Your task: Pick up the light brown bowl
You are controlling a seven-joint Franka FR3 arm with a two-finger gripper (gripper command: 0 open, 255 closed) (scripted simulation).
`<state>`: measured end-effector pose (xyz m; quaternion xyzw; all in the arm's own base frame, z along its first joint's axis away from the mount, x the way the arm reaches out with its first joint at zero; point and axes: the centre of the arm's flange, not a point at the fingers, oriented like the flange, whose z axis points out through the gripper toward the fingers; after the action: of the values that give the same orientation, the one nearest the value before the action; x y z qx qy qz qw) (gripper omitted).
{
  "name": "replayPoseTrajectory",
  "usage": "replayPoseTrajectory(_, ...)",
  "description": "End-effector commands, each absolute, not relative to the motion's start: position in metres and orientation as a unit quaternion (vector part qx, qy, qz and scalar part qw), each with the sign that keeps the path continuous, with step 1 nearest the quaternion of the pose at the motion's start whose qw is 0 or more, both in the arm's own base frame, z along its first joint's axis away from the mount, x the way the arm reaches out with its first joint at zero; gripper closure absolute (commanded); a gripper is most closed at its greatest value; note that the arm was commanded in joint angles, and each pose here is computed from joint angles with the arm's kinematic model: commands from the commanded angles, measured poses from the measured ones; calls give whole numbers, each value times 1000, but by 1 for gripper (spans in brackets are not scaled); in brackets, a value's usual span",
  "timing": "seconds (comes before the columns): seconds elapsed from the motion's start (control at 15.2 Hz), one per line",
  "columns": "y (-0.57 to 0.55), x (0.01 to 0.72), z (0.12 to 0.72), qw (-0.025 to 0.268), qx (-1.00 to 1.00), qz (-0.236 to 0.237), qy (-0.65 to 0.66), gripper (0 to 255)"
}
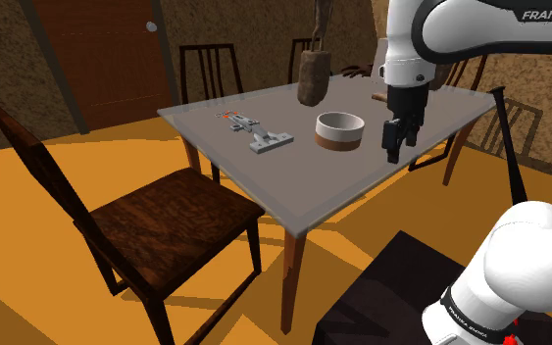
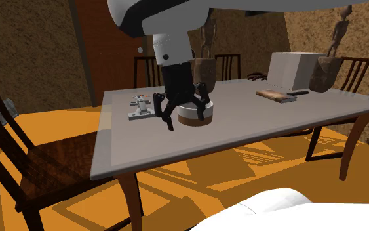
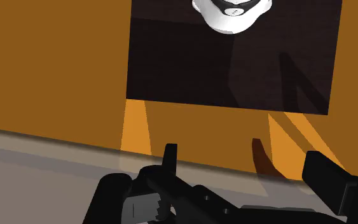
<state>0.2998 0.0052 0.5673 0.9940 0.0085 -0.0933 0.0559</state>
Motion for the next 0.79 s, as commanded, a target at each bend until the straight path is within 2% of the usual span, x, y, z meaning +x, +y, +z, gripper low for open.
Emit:
replayPoseTrajectory(0.0, 5, 300, 567, 56, 994, -93, 9, 0)
replayPoseTrajectory(0.73, -49, 433, 554, 36, 996, -82, -7, 0)
